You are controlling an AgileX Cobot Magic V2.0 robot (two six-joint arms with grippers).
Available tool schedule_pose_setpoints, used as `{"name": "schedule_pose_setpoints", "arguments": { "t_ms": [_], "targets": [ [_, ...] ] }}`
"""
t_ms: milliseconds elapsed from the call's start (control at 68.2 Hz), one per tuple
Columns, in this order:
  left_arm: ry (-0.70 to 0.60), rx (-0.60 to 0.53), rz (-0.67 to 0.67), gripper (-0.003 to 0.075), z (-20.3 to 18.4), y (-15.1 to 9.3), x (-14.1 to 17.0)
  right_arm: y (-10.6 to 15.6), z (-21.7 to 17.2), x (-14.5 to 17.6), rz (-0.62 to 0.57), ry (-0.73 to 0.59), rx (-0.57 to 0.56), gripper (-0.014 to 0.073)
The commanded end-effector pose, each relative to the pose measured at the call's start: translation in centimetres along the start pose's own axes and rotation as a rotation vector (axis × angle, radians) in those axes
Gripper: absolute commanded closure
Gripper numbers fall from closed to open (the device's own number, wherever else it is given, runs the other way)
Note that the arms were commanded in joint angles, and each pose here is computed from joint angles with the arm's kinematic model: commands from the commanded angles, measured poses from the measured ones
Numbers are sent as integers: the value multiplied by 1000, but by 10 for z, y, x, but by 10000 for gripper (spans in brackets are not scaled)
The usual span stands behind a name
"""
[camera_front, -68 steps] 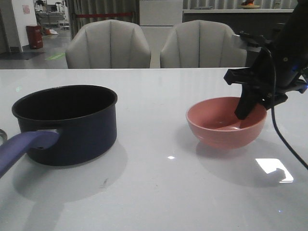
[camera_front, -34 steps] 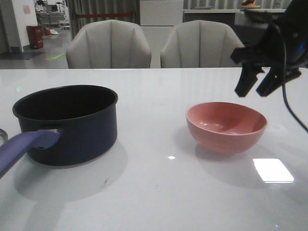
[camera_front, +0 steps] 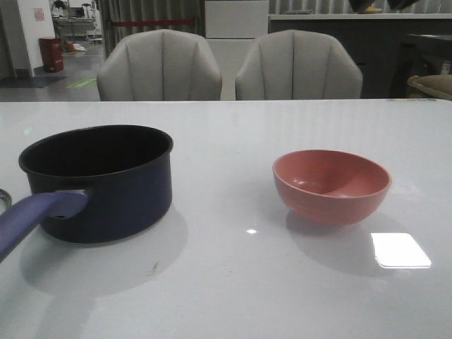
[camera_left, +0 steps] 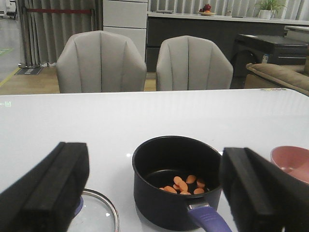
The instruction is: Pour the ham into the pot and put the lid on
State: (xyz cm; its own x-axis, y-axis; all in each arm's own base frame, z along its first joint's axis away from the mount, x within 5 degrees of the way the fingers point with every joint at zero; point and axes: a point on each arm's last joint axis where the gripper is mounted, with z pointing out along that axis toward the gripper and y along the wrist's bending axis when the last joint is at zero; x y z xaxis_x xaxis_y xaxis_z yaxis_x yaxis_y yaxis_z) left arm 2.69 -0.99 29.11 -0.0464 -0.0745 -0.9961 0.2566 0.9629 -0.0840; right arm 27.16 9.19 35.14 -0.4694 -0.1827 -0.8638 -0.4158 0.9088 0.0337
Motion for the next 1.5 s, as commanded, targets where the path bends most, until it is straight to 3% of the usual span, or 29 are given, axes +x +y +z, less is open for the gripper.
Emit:
{"name": "schedule_pose_setpoints", "arguments": {
  "t_ms": [0,249,499,719,821,968,1246,1378,1481],
  "targets": [
    [-97,11,-16,135,-2,-1,-15,11,-34,-5,-24,-226,29,155],
    [-97,11,-16,135,-2,-1,-15,20,-82,42,-31,-401,50,155],
    [-95,11,-16,135,-2,-1,-14,20,-123,115,0,-527,73,155],
    [-95,11,-16,135,-1,-1,-14,18,-132,167,43,-598,85,155],
    [-95,11,-16,135,-1,-1,-14,17,-131,174,46,-618,99,204],
    [-88,11,-16,135,-1,-1,-14,17,-130,175,46,-612,99,475],
    [-50,-1,6,118,3,-1,-23,17,-130,175,47,-613,99,449],
    [50,-18,31,27,20,-1,-39,17,-130,175,47,-613,99,449],
    [137,-48,47,24,37,1,-47,17,-130,175,47,-613,99,449]
  ]
}}
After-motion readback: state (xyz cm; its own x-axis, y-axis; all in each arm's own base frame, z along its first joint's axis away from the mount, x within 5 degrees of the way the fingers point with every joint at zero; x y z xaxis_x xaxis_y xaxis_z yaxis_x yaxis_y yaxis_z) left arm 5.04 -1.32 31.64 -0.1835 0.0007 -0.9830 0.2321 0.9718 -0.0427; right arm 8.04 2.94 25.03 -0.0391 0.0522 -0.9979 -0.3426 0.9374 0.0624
